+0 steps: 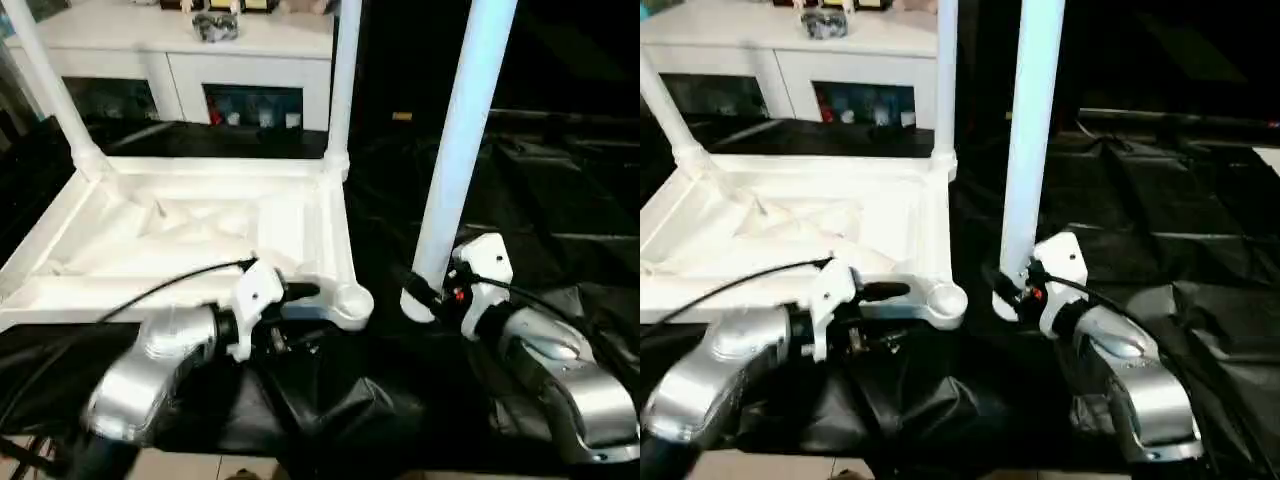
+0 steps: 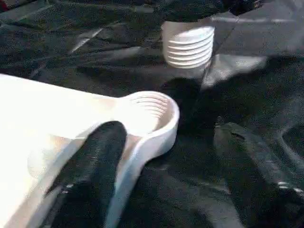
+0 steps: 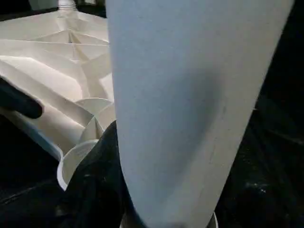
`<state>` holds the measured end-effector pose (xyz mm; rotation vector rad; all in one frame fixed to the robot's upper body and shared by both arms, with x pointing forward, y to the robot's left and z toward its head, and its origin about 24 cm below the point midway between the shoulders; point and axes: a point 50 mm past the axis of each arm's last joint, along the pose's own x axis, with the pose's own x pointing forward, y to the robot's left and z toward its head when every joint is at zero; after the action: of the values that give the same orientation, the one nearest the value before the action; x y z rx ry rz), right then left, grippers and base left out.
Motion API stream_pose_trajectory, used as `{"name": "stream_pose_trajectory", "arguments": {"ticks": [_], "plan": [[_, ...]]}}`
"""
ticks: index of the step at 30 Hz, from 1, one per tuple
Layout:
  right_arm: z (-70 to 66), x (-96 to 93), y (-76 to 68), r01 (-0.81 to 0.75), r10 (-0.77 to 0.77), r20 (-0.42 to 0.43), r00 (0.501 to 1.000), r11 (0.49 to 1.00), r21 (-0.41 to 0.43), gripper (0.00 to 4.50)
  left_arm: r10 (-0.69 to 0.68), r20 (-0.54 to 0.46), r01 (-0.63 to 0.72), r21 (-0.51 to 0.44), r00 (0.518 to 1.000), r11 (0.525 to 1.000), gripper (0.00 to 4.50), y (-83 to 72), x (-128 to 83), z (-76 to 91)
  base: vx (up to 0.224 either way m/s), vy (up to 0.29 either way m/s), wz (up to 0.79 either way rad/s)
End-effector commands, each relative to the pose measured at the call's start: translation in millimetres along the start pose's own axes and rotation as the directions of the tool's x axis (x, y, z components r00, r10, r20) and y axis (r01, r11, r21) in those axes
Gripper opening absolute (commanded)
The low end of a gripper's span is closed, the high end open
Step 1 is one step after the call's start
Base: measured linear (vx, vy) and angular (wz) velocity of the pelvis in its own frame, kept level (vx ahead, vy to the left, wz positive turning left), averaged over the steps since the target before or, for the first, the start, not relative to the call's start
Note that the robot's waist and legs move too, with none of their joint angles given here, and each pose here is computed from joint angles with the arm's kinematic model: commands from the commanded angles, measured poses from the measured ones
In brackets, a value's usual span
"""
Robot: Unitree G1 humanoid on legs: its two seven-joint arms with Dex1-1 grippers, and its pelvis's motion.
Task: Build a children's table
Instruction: Insert table leg to table base
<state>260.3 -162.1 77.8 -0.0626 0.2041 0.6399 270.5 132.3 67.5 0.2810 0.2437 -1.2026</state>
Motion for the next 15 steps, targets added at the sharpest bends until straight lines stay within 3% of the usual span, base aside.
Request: {"name": "stream_pose_trajectory", "arguments": {"ticks": [1, 5, 7, 10, 12, 15], "plan": [[6.0, -1.6, 1.8, -0.023, 0.023, 0.030, 0.999, 1.000, -0.008, 1.91, 0.000, -0.060, 0.003, 0.056, 0.998, 0.998, 3.24, 15.4, 0, 0.0, 0.000, 0.000, 0.00], [5.2, -3.5, 4.1, -0.044, 0.044, 0.037, 0.998, 0.999, 0.002, 1.91, -0.070, -0.113, 0.075, 0.041, 0.991, 0.996, 3.08, 32.3, 2, -2.4, 0.000, 0.000, 0.00], [4.9, -4.2, 4.7, -0.049, 0.048, 0.036, 0.998, 0.999, 0.002, 1.91, -0.089, -0.123, 0.093, 0.026, 0.988, 0.995, 2.72, 36.1, 1, -2.9, 0.000, 0.000, 0.00], [4.7, -5.0, 4.6, -0.049, 0.048, 0.038, 0.998, 0.999, 0.007, 1.91, -0.123, -0.141, 0.125, 0.008, 0.982, 0.992, 2.63, 41.4, 1, -3.5, 0.000, 0.000, 0.00], [4.5, -5.5, 4.8, -0.048, 0.048, 0.040, 0.998, 0.999, 0.008, 1.91, -0.136, -0.183, 0.144, 0.029, 0.974, 0.989, 2.21, 49.1, 2, -5.0, 0.000, 0.000, 0.00], [4.5, -5.7, 5.4, -0.048, 0.048, 0.043, 0.998, 0.999, 0.008, 1.91, -0.161, -0.216, 0.171, 0.028, 0.963, 0.985, 2.19, 53.7, 2, -6.8, 0.000, 0.000, 0.00]]}}
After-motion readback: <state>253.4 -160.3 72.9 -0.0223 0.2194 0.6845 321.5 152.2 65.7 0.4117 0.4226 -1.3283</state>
